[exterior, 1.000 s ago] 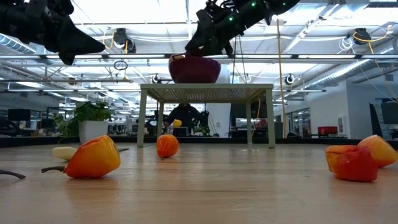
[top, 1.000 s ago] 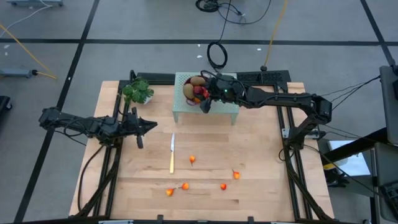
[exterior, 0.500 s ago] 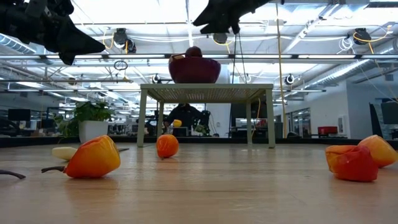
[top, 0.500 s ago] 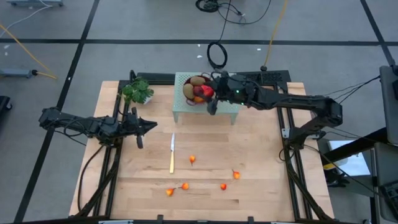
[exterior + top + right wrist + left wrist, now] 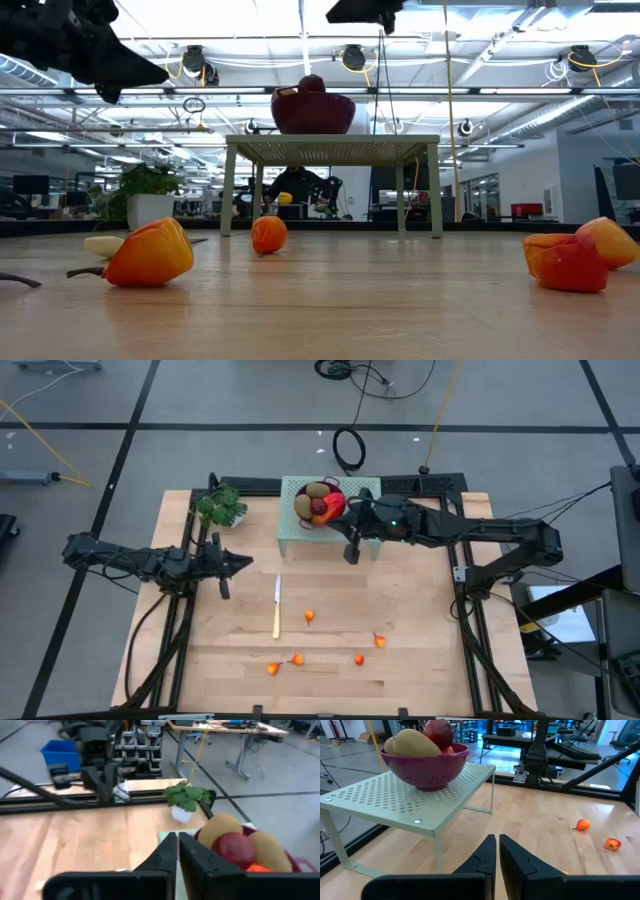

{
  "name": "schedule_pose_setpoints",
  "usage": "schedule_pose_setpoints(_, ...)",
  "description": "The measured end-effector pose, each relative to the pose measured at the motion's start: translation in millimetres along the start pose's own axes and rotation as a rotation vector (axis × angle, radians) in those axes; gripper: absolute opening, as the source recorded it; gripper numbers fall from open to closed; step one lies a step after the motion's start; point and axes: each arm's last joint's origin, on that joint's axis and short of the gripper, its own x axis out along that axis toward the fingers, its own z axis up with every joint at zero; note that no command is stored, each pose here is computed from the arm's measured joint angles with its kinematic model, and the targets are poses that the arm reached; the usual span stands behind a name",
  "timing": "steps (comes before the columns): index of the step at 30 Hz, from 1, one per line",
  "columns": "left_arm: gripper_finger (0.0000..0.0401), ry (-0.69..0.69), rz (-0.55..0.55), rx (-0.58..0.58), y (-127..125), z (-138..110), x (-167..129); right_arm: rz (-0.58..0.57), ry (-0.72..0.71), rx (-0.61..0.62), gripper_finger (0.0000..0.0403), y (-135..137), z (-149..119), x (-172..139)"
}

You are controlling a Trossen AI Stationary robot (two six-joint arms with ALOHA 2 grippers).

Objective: Pick & Place Fruit
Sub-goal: Put the pear into the strainer bowl on the shelf

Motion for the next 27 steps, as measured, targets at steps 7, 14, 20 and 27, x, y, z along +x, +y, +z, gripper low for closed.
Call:
schedule_pose_setpoints(7,0.0021,0.001,-0.018,0.003,-1,0,0,0.063,-0.027,0.093,0.0003,17,-20,-23)
schedule_pose_setpoints(14,0.0021,0.001,-0.023,0.004,-1,0,0,0.19,-0.159,0.14,0.0001,44,-54,-50)
schedule_pose_setpoints(20,0.0021,0.001,-0.042,0.003,-1,0,0,0.279,-0.256,0.221,0.0001,54,-92,-73)
schedule_pose_setpoints(27,0.0021,-0.002,-0.052,-0.012,-2,1,0,0.327,-0.299,0.232,0.0001,52,-124,-96)
